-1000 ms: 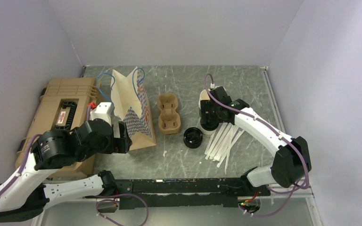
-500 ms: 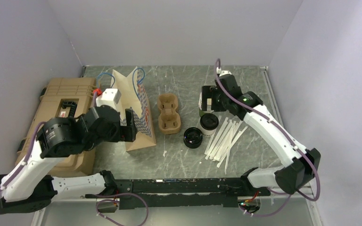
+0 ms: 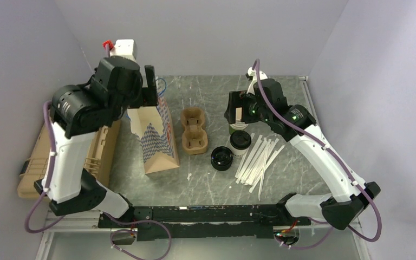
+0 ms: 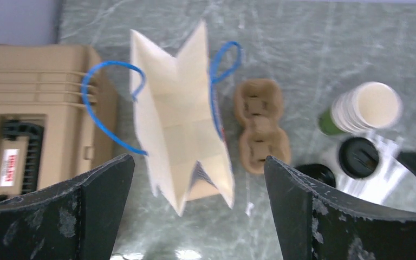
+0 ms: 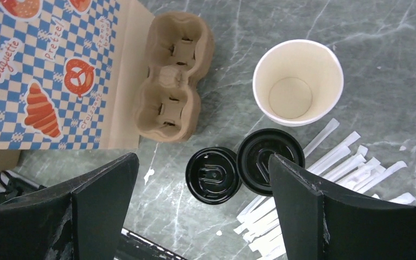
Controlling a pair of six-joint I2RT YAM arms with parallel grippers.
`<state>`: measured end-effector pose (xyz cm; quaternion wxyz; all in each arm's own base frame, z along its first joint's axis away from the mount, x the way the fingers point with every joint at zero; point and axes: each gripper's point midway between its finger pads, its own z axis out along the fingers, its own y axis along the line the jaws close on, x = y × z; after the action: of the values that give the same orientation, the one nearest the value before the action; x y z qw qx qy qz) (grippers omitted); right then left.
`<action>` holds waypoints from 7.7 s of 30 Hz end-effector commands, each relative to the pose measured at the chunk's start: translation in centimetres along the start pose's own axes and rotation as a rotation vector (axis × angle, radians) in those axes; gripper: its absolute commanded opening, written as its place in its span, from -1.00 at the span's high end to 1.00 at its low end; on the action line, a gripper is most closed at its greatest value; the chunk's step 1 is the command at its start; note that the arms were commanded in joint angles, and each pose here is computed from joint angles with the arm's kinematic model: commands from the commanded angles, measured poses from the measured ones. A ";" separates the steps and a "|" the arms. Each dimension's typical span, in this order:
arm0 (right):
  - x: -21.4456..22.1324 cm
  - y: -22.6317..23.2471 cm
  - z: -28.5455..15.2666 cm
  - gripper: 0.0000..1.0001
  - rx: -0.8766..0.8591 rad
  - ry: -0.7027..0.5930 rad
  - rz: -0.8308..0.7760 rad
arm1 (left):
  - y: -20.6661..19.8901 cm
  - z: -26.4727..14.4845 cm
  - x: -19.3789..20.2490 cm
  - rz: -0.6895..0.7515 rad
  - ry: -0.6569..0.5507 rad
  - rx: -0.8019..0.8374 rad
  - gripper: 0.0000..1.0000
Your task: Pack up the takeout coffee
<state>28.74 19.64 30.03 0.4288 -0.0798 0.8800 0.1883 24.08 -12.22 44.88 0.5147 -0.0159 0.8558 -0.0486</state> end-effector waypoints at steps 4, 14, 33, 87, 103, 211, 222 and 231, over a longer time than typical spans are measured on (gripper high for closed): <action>0.1 1.1 -0.6 -0.87 -0.066 -0.034 -0.031 | 6.9 4.1 0.0 0.026 0.076 -0.231 -0.91; 1.1 1.3 -1.1 -0.86 -0.089 -0.031 -0.034 | 9.9 12.2 5.4 -0.149 0.274 -0.177 -0.83; 1.9 1.5 -0.4 -0.82 -0.100 -0.003 -0.027 | 11.2 16.2 13.2 -0.204 0.449 -0.153 0.22; 11.9 10.0 12.0 0.12 -0.235 0.313 -0.396 | 11.0 11.9 13.9 -0.140 0.389 -0.071 1.00; 13.3 12.0 12.5 0.38 -0.535 0.188 -0.815 | 11.8 12.0 14.8 -0.141 0.391 -0.103 1.00; 2.9 12.2 9.7 1.00 -0.342 -0.120 -0.936 | 11.5 12.1 15.1 -0.136 0.410 -0.073 1.00; 2.7 13.0 7.0 1.00 -0.371 -0.169 -0.933 | 11.5 12.2 15.3 -0.135 0.411 -0.075 1.00; 7.5 12.9 6.6 1.00 -0.418 -0.078 -0.954 | 11.5 12.1 15.2 -0.134 0.407 -0.072 1.00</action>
<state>26.07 34.27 24.58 0.4788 -0.5451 0.6737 0.1406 27.43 -2.71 24.07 0.3073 -0.0898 0.9462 -0.0483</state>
